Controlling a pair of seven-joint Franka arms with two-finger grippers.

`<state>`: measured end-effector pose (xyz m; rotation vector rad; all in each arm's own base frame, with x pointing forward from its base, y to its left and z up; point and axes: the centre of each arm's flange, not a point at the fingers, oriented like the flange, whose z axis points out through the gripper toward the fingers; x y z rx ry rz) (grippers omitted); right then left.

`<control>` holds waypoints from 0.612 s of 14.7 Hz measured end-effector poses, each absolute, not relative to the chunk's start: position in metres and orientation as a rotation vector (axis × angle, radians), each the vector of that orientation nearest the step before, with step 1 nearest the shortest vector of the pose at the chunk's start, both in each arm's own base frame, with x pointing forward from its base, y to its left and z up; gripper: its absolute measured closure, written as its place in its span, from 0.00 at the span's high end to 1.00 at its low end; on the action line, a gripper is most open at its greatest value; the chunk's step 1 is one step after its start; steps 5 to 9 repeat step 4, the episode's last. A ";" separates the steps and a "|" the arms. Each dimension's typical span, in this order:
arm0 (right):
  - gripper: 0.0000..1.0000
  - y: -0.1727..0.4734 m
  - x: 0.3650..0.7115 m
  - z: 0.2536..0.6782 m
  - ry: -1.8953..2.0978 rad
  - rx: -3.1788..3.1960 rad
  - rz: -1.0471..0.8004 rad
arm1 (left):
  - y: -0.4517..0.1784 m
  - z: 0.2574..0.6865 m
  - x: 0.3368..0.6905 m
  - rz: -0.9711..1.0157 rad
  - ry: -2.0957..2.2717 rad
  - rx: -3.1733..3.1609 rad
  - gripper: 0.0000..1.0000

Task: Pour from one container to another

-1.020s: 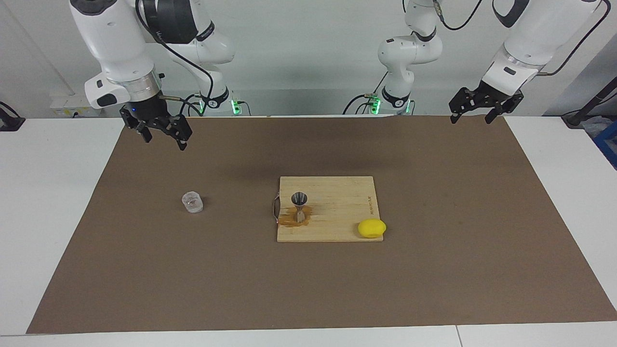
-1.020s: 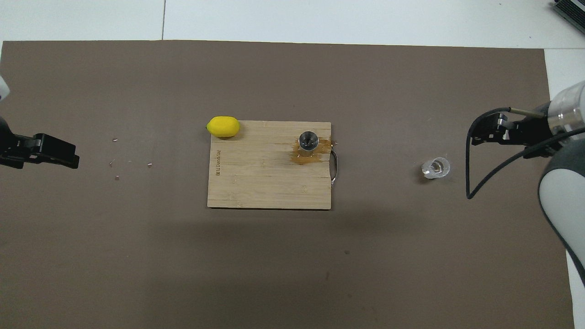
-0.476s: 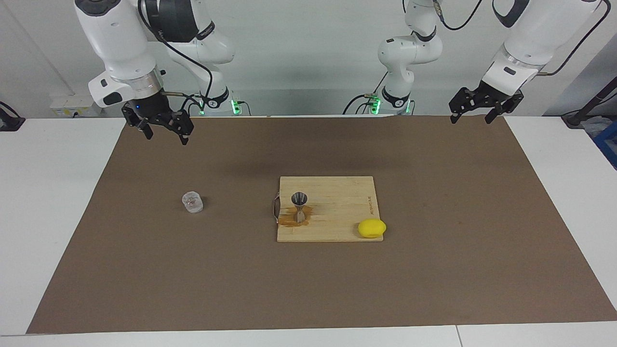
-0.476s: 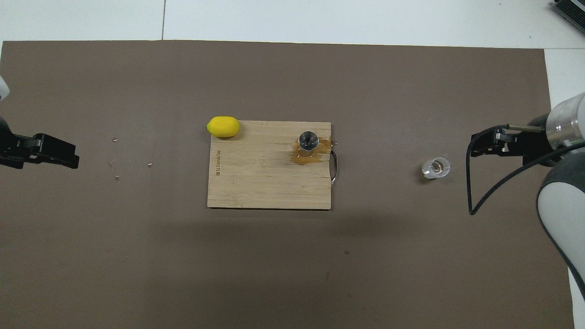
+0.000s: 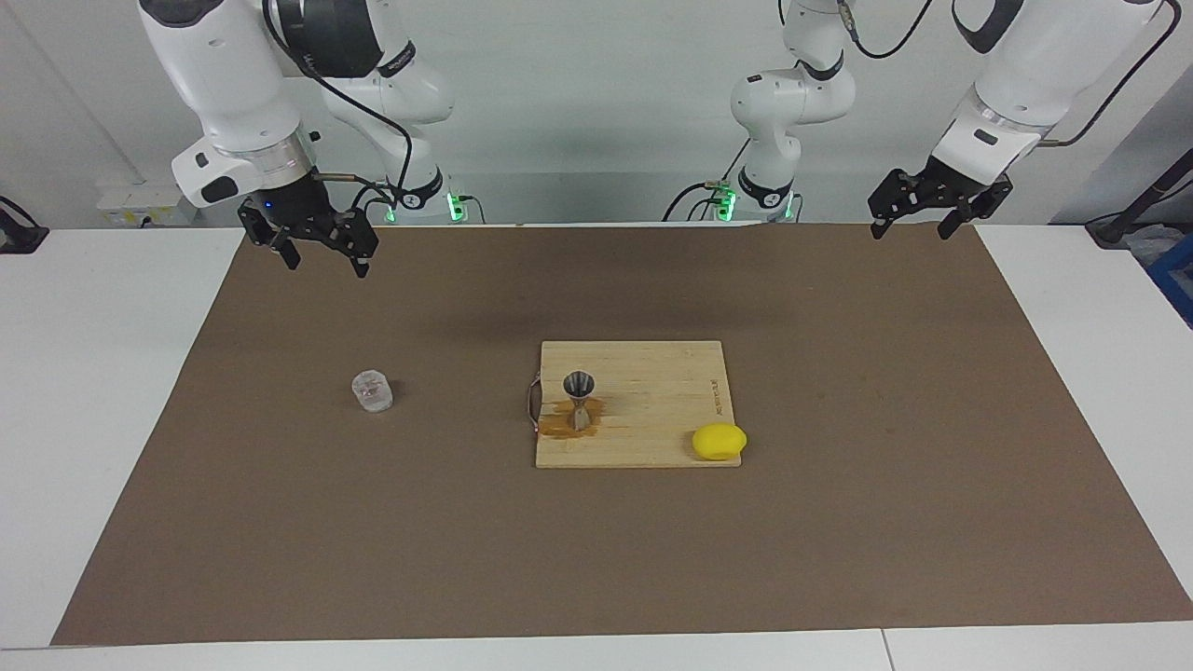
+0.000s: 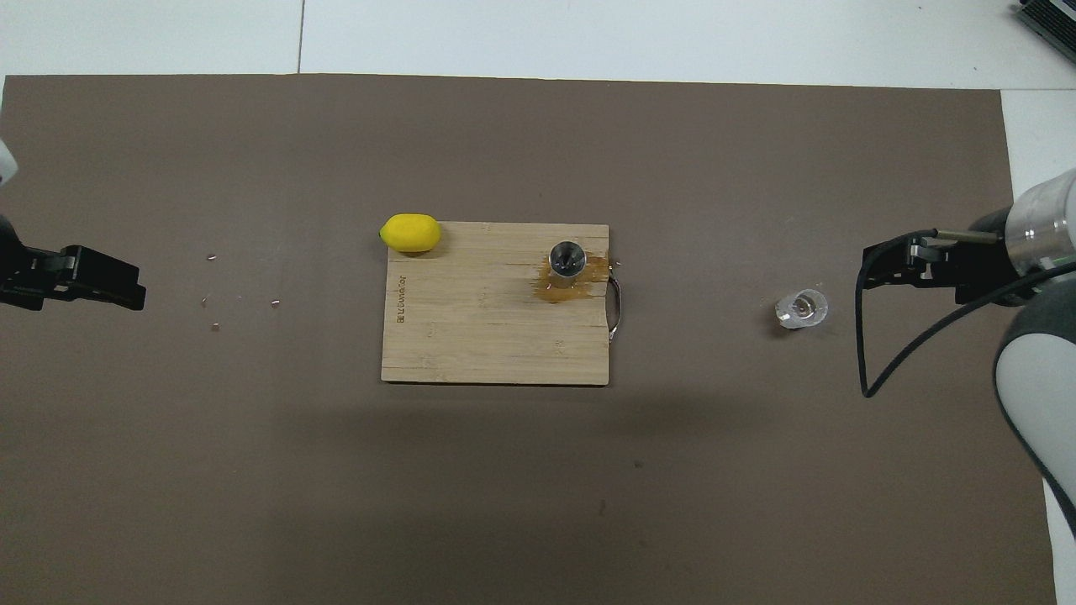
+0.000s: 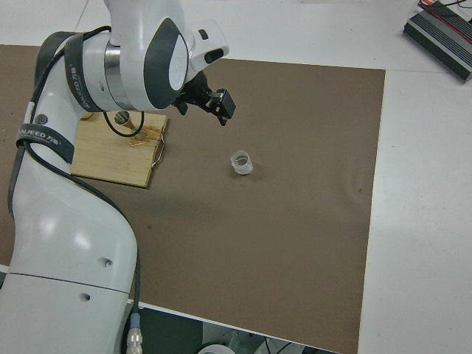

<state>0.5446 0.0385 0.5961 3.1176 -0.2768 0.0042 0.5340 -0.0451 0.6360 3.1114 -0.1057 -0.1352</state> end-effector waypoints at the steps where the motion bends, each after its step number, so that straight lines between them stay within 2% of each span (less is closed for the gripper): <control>1: 1.00 0.038 0.544 0.596 -0.272 3.118 0.001 | -0.045 0.636 0.534 -0.135 -0.106 3.111 1.00; 9: 1.00 0.038 0.544 0.595 -0.272 3.118 0.000 | -0.045 0.636 0.534 -0.135 -0.106 3.111 1.00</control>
